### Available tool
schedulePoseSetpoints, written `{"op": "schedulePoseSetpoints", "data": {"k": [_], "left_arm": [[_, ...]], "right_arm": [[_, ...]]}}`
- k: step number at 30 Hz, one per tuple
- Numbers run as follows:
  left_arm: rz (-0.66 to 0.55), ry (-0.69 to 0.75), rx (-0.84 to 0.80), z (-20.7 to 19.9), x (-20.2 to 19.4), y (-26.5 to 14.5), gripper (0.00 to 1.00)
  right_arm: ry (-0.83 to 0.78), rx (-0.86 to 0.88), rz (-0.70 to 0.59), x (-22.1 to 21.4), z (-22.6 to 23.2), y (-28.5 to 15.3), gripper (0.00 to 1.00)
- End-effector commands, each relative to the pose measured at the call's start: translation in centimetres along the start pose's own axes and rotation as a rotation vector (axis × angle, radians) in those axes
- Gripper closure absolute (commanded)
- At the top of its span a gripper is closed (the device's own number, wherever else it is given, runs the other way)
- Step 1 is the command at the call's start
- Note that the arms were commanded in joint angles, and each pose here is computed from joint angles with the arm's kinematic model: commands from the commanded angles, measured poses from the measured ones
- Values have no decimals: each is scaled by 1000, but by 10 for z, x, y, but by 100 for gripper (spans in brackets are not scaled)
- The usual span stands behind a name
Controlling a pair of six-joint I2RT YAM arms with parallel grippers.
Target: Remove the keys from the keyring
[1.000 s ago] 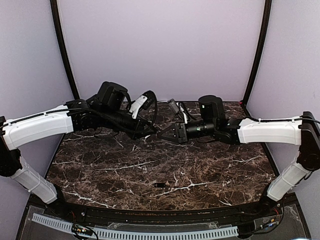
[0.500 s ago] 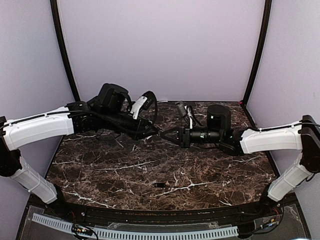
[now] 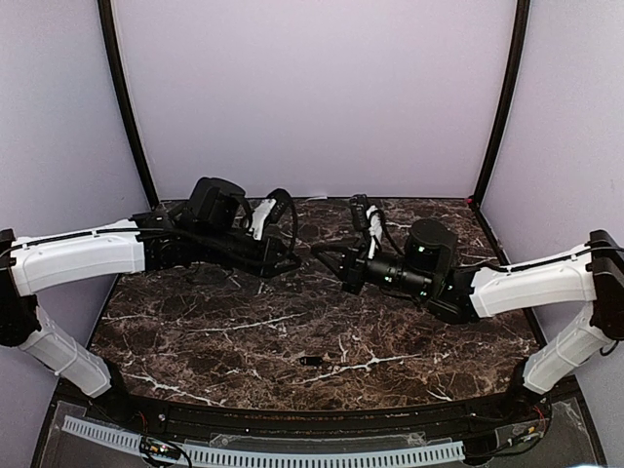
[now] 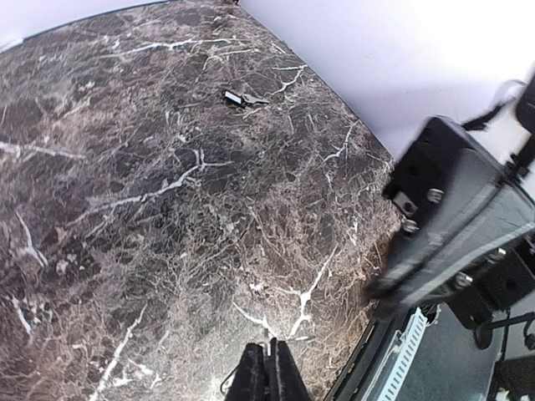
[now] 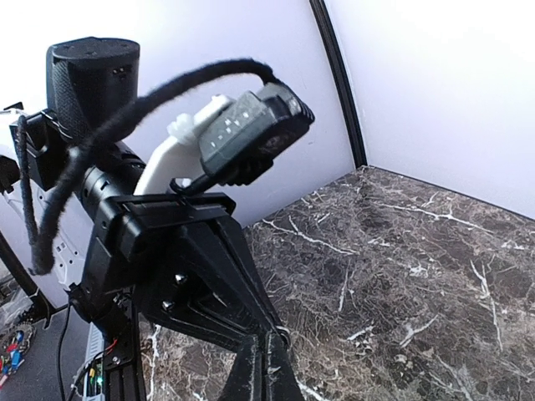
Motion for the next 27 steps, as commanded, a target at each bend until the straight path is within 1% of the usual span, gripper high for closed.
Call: {"op": "schedulePoseSetpoints", "data": {"k": [1,3,6,9,10,11,12,14,16,17,18,19,20,21,22,24,26,27], "left_arm": [[-81,-66,-97,-7,8,-16,100],[-94,-51,-106,-8,10,-18,100],[-101,25,-83,-5,7,-20,100],[-119,129,-23,1,4,-22,100],[-123,181,-12,2,2,-22,100],[-126,237,4,3,-2,-22,100],[-124,298,20,2,-6,-20,100],[-105,378,61,3,-11,-17,100],[-90,418,91,2,-9,-17,100],[-79,435,94,1,-9,-17,100],[-66,466,93,-1,-9,-16,100],[-58,491,88,-4,-10,-16,100],[-44,515,80,-7,-11,-14,100],[-33,531,73,-9,-11,-13,100],[-22,542,72,-11,-12,-12,100],[-8,559,71,-12,-12,-10,100],[4,577,67,-13,-13,-7,100],[10,585,61,-14,-14,-6,100]], "right_arm": [[-103,-68,-111,16,5,-2,100],[-96,-59,-103,17,5,2,100],[-37,-34,-43,18,4,8,100],[41,-28,85,11,-4,17,99],[69,-24,125,7,-6,18,90],[92,-14,151,5,-7,17,75],[115,-6,169,2,-8,14,64],[148,15,186,-3,-10,6,48],[150,65,197,-4,-10,-2,29],[140,82,210,-5,-11,-6,24],[134,90,231,-6,-11,-7,22],[139,85,277,-10,-14,-9,22],[141,85,293,-7,-15,-7,23],[165,80,344,-11,-19,-7,24],[183,100,367,-10,-19,-6,27],[204,196,384,-9,-15,-4,31],[230,296,399,-8,-9,-3,34],[243,314,418,-11,-8,-2,35]]}}
Point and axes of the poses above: each gripper's point midway between its finger pads, its own y axis out along the fingers, its own z axis along the line the jaws close on, x = y × z, the point moved 9 cm from there along -y, back along the fingers, and after that the axes turned 13 degrees about -y, right-handed, at the moved point
